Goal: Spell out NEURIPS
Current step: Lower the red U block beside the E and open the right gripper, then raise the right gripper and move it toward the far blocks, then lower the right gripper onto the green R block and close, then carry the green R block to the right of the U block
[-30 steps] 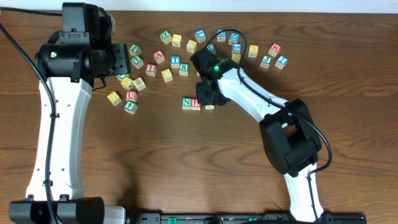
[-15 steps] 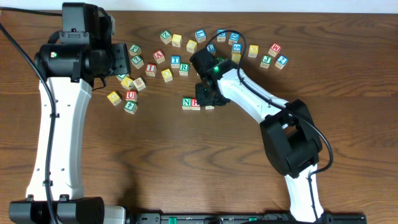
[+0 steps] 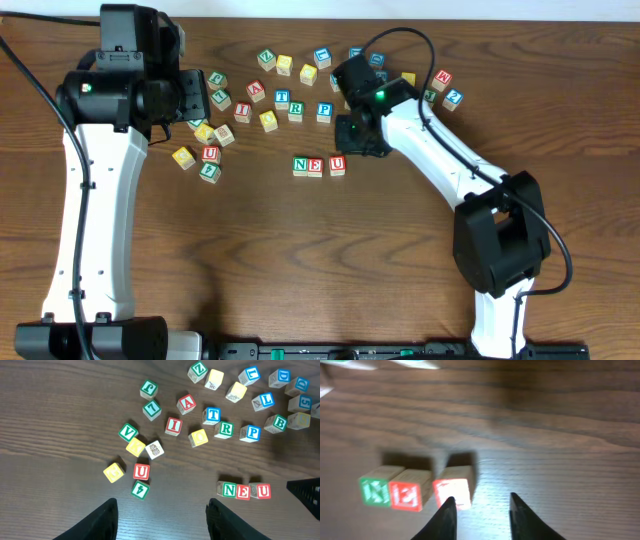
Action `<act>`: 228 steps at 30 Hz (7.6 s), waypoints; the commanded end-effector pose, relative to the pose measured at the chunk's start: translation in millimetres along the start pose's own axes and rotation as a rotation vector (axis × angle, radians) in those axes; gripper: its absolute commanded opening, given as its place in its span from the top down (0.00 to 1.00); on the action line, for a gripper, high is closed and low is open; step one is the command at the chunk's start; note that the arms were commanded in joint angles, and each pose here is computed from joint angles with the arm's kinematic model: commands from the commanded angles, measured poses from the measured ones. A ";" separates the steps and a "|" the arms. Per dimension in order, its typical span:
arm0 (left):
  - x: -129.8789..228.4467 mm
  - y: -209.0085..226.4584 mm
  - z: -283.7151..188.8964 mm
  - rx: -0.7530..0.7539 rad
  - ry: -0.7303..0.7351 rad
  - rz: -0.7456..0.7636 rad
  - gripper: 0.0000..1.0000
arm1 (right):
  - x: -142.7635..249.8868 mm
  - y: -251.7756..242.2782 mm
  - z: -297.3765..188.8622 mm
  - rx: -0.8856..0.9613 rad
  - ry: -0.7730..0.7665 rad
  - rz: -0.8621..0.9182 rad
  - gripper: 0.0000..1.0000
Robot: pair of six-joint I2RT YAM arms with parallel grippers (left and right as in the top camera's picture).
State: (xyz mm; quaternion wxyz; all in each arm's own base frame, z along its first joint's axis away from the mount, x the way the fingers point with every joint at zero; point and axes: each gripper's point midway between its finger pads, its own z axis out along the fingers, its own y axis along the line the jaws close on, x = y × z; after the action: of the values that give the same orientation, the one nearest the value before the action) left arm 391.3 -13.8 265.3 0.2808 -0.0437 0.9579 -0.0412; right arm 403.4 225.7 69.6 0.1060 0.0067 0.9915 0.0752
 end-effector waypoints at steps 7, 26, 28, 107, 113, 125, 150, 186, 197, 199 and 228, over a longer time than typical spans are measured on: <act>-0.9 1.0 -2.6 -0.008 -0.006 -0.004 0.44 | 16.4 -12.2 41.9 0.051 0.088 0.016 0.74; -0.9 1.0 -2.6 -0.008 -0.006 -0.004 0.44 | 25.5 -2.2 49.9 0.031 0.094 -0.007 0.74; -0.9 1.0 -2.6 -0.008 -0.006 -0.004 0.44 | 26.6 -0.2 49.9 0.021 0.099 -0.007 0.74; -0.9 1.1 -2.6 -0.008 -0.006 -0.004 0.44 | -77.3 26.7 -51.1 -0.123 -0.198 -0.122 0.58; -0.9 1.1 -2.4 -0.008 -0.005 -0.004 0.44 | -79.0 25.4 -51.3 -0.113 -0.207 -0.135 0.58; -0.9 1.0 -2.6 -0.008 -0.006 -0.004 0.44 | -110.8 66.8 -67.4 -0.127 -0.427 -0.252 0.56; -0.9 1.0 -2.6 -0.008 -0.006 -0.004 0.44 | -112.0 139.0 31.4 -0.204 -0.491 -0.289 0.61; -0.9 1.0 -2.6 -0.008 -0.006 -0.004 0.44 | -107.3 121.4 88.9 -0.124 -0.464 -0.209 0.61; -0.9 1.0 -2.6 -0.008 -0.006 -0.004 0.44 | -102.4 118.2 95.9 -0.116 -0.440 -0.194 0.67; -0.9 1.0 -2.6 -0.008 -0.006 -0.004 0.44 | -98.9 115.6 97.8 -0.106 -0.423 -0.195 0.68; -0.9 1.0 -2.6 -0.008 -0.006 -0.004 0.44 | -102.1 112.8 7.9 -0.123 -0.431 -0.189 0.76</act>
State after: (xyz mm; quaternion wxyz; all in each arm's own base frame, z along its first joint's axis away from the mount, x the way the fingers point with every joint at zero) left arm 391.3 -13.8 265.3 0.2808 -0.0437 0.9579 -0.0412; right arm 499.8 335.4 33.7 0.2797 -0.0866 0.9513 0.0964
